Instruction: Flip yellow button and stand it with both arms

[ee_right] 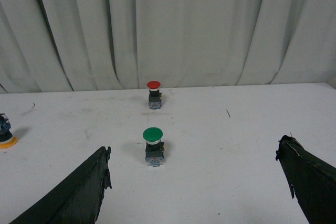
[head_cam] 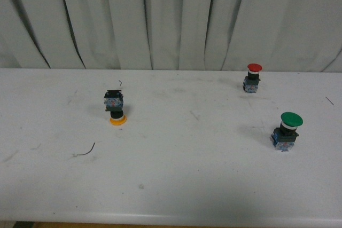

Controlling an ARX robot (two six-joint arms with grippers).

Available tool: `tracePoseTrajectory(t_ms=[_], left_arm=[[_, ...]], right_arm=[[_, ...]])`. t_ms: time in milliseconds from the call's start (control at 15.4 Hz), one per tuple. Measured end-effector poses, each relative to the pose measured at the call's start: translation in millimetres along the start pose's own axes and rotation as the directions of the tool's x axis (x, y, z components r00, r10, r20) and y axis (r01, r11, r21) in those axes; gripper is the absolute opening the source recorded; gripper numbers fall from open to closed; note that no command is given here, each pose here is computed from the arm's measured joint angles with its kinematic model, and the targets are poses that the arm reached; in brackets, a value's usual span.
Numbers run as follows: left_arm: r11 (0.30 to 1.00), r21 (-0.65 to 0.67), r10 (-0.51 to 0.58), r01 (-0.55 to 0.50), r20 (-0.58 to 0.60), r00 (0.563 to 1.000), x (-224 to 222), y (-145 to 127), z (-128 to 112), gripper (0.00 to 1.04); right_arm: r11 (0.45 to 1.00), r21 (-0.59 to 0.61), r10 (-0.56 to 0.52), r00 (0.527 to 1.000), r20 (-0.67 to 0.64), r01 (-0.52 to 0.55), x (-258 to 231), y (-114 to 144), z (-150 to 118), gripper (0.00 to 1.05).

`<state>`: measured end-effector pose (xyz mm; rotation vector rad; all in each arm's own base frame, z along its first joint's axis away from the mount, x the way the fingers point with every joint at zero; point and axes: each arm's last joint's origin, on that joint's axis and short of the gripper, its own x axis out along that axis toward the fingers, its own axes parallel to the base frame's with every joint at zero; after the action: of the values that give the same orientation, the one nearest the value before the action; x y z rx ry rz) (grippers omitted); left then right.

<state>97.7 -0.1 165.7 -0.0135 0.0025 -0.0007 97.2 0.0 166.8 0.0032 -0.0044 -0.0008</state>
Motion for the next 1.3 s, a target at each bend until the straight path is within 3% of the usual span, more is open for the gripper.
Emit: tracePoseTrajectory(t_ms=[972, 1037, 1102, 1167, 1296], left_arm=[[1.000, 0.000, 0.000, 0.000, 0.000, 1.000, 0, 0, 0, 0.98], [1.000, -0.009, 0.014, -0.014, -0.031, 0.999, 0, 0, -1, 0.98], [0.995, -0.038, 0.088, -0.097, -0.178, 0.980, 0, -2, -1, 0.98], [0.984, -0.061, 0.147, -0.166, -0.240, 0.960, 2, -2, 5, 0.98], [0.975, -0.126, 0.167, -0.184, -0.135, 0.977, 3, 4, 25, 0.98]], right_arm=[[1.000, 0.000, 0.000, 1.000, 0.000, 0.000, 0, 0, 0, 0.98], [1.000, 0.000, 0.000, 1.000, 0.000, 0.000, 0, 0, 0, 0.98], [1.000, 0.000, -0.001, 1.000, 0.000, 0.001, 0, 0, 0, 0.98], [1.000, -0.001, 0.002, 1.000, 0.000, -0.002, 0, 0, 0, 0.98], [1.000, -0.001, 0.000, 1.000, -0.001, 0.000, 0, 0, 0, 0.98]])
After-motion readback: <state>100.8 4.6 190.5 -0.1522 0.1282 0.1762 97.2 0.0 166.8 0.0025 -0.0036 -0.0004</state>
